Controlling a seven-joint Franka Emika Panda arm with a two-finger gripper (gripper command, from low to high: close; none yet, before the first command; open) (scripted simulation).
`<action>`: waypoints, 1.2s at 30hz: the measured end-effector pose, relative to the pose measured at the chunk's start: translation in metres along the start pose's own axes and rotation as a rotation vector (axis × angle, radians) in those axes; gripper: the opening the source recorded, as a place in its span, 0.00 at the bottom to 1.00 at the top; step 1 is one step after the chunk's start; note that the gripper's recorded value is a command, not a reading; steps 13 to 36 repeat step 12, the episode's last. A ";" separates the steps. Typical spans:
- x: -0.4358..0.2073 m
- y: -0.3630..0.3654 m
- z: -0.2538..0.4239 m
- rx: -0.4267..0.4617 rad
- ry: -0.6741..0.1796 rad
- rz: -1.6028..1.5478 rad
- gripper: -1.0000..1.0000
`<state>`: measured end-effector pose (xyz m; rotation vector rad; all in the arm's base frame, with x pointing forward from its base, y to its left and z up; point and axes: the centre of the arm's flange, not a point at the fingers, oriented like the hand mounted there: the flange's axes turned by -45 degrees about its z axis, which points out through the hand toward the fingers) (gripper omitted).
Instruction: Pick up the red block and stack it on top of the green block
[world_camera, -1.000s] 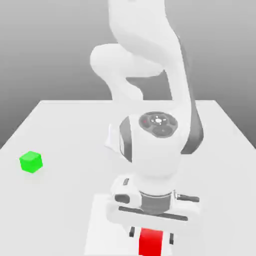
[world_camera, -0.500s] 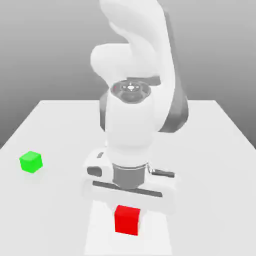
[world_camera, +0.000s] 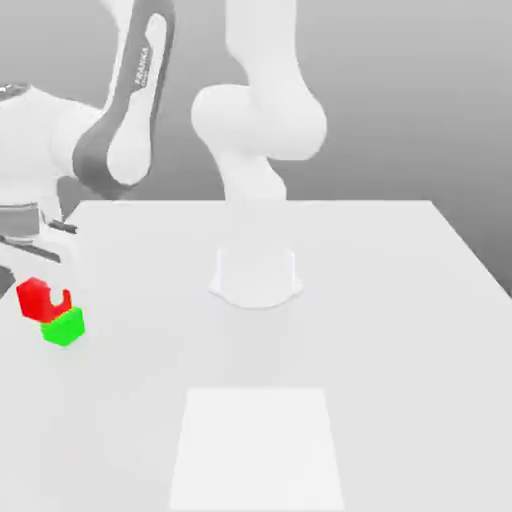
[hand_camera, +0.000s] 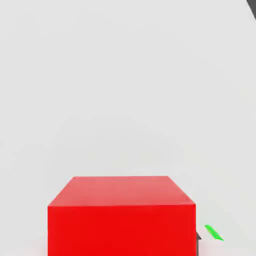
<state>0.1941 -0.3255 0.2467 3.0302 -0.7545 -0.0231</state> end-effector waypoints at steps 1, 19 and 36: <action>-0.016 0.014 0.000 0.010 0.003 0.012 0.00; -0.031 0.026 0.062 0.025 0.010 0.020 1.00; -0.031 0.026 0.062 0.025 0.010 0.020 1.00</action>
